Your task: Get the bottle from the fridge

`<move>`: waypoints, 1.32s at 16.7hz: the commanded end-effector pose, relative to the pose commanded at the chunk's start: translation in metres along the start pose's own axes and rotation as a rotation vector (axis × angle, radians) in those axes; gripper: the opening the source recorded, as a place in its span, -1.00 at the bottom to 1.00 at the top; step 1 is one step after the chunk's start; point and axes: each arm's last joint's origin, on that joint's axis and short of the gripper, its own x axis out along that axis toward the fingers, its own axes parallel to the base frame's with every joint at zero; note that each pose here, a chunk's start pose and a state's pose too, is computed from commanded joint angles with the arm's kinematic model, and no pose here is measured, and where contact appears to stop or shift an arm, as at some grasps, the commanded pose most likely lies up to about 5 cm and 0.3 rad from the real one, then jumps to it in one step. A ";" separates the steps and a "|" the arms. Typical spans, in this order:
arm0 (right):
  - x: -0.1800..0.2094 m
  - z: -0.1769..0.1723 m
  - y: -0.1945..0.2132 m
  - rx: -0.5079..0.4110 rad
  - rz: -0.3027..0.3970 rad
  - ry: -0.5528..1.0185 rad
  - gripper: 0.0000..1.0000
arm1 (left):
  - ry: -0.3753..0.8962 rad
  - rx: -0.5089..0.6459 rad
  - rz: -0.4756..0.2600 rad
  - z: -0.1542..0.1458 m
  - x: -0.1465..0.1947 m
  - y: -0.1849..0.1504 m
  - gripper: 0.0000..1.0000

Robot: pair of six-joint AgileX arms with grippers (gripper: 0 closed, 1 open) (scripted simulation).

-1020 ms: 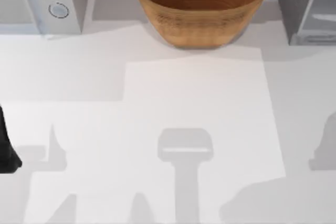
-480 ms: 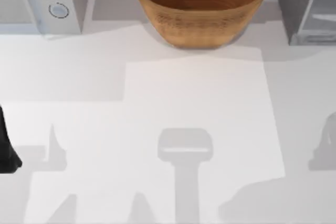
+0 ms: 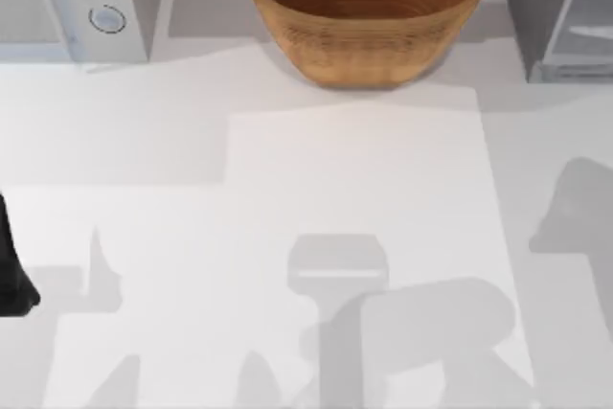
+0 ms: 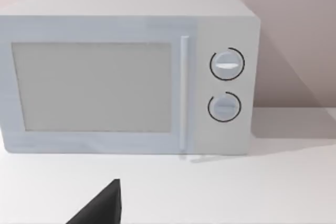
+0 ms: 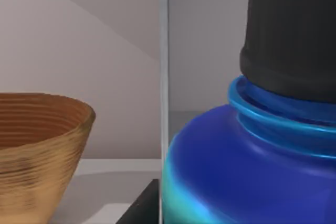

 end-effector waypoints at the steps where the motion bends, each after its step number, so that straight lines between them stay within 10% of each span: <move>1: 0.011 0.001 0.006 -0.001 -0.001 0.010 -1.00 | 0.000 0.000 0.000 0.000 0.000 0.000 1.00; 10: 0.098 -0.050 0.084 -0.015 -0.003 0.067 -1.00 | 0.000 0.000 0.000 0.000 0.000 0.000 1.00; 22: 0.116 -0.103 0.132 -0.004 -0.004 0.046 -1.00 | 0.000 0.000 0.000 0.000 0.000 0.000 1.00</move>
